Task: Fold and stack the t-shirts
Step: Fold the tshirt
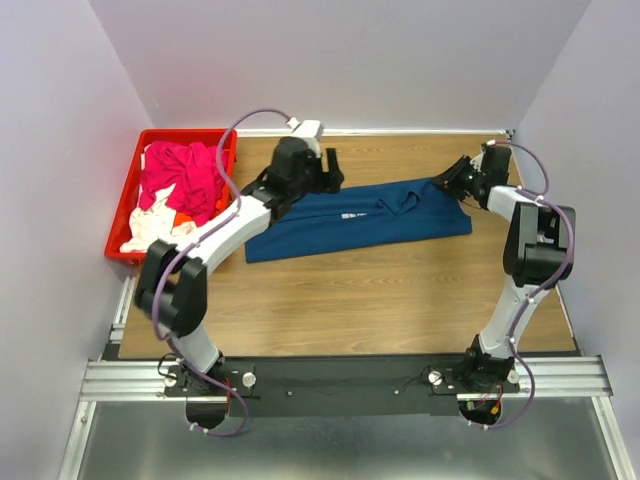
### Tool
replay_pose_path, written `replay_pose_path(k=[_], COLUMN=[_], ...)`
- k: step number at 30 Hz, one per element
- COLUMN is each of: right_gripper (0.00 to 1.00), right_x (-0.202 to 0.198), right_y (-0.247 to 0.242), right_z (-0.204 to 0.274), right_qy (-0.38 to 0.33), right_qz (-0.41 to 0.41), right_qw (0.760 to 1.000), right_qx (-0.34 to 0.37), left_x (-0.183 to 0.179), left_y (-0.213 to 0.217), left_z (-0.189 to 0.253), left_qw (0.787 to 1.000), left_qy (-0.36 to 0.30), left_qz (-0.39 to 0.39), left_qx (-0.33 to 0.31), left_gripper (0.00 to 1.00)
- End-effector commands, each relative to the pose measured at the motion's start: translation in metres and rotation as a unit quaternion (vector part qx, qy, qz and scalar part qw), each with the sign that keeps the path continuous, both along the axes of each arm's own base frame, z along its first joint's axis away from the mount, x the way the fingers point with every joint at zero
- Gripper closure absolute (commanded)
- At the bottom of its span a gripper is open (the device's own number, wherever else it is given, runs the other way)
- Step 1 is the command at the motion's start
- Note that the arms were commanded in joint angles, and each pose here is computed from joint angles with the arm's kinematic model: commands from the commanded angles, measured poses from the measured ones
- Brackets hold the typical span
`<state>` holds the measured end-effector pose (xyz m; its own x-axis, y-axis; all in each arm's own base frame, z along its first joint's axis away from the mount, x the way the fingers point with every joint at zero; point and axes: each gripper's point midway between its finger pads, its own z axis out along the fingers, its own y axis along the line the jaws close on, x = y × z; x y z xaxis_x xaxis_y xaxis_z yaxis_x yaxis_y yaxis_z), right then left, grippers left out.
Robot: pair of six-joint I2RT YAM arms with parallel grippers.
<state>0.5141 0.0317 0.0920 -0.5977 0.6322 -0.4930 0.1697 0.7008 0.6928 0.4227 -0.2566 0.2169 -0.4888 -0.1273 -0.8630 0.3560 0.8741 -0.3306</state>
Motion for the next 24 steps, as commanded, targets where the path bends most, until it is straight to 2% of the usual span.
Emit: replay_pose_path(k=[1,6,8,9,11,13,14,16,17,24], right_gripper=[0.66,0.66,0.66,0.66,0.66,0.65,0.64,0.63,0.62,0.61], right_x=[0.0,0.0,-0.001,-0.001,-0.002,-0.004,-0.005,-0.005,-0.006,-0.006], right_y=[0.017,0.021,0.024,0.025,0.026,0.027,0.026,0.027,0.029,0.031], right_z=[-0.023,-0.035,-0.039,-0.041,-0.043,-0.048,-0.049,-0.052,-0.053,-0.059], right_qy=[0.027,0.036,0.039,0.04,0.043,0.047,0.05,0.053,0.054,0.059], right_qz=[0.045,0.06,0.068,0.071,0.073,0.072,0.07,0.072,0.075,0.08], right_qw=[0.998,0.997,0.996,0.996,0.995,0.995,0.995,0.995,0.994,0.993], right_qx=[0.026,0.035,0.04,0.042,0.047,0.048,0.049,0.052,0.055,0.065], left_x=[0.005,0.019,0.021,0.025,0.024,0.023,0.024,0.027,0.026,0.041], left_y=[-0.066,-0.132,-0.151,-0.16,-0.178,-0.194,-0.199,-0.208,-0.213,-0.216], left_z=[0.005,-0.01,-0.03,-0.021,-0.042,-0.044,-0.061,-0.066,-0.082,-0.115], left_qw=[0.997,0.99,0.987,0.986,0.984,0.983,0.982,0.982,0.981,0.985], left_qy=[0.009,0.02,0.036,0.026,0.039,0.037,0.047,0.048,0.057,0.066], left_qz=[-0.074,-0.13,-0.148,-0.154,-0.166,-0.175,-0.176,-0.178,-0.181,-0.159], left_qx=[-0.034,-0.046,-0.046,-0.053,-0.048,-0.051,-0.045,-0.048,-0.043,-0.028], left_gripper=[0.2,0.23,0.25,0.26,0.27,0.3,0.31,0.37,0.37,0.41])
